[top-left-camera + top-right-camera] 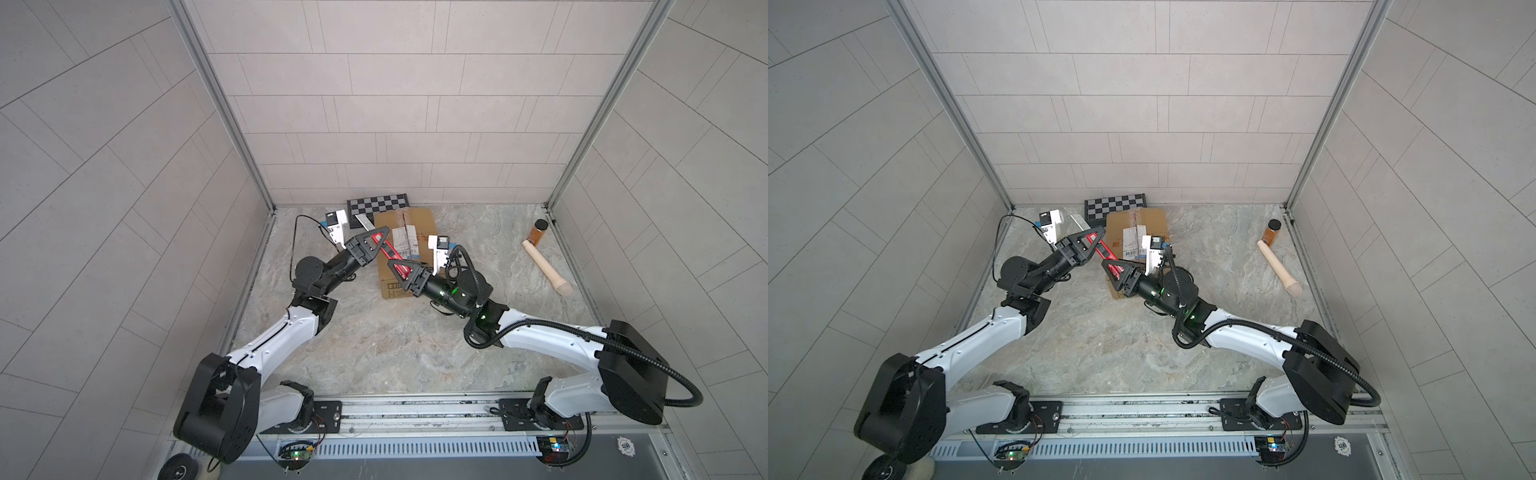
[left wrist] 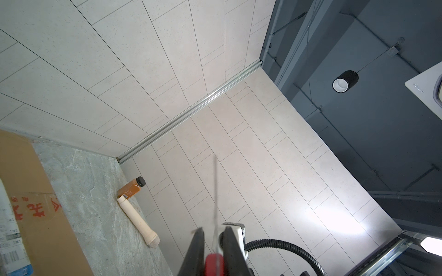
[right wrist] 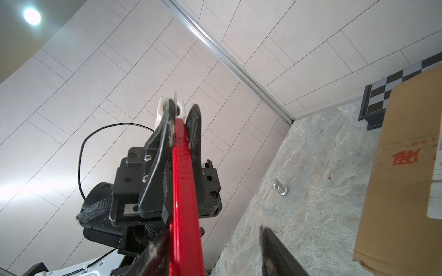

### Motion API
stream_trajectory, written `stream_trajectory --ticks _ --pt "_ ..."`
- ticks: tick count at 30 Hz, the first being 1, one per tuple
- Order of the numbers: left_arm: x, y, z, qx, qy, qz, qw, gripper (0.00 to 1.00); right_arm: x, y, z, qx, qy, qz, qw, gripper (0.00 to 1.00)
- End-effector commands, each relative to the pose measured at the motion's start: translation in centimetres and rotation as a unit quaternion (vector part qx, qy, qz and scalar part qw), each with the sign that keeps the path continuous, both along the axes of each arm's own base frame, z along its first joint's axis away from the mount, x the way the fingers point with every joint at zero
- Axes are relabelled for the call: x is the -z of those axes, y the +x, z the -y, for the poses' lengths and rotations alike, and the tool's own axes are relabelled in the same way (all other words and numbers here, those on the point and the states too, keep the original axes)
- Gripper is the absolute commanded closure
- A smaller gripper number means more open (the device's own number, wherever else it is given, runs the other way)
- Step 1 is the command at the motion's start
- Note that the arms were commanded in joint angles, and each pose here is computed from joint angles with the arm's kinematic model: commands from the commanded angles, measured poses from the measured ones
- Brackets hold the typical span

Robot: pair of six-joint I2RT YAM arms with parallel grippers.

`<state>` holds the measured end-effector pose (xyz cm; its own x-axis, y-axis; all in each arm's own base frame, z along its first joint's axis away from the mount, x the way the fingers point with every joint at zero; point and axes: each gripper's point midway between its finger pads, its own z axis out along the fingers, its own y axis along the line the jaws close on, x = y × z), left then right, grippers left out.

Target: Unpack the express box

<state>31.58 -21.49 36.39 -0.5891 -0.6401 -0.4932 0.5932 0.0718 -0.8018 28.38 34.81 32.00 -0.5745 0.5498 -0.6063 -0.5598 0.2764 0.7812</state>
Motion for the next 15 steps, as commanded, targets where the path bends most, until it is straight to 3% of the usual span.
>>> stream_trajectory --ticks 1,8,15 --pt "-1.4 -0.95 -0.35 0.001 -0.013 0.03 0.999 1.0 -2.35 -0.27 1.02 0.014 0.035 0.019 0.999 0.4" --pt "-1.23 -0.96 -0.39 0.0 -0.014 0.029 0.999 1.0 -2.67 -0.18 0.75 0.011 0.043 0.02 0.999 0.54" --pt "-1.31 -0.72 -0.56 -0.007 -0.018 0.028 0.999 1.0 -2.63 -0.18 0.28 0.001 0.049 0.015 0.999 0.46"
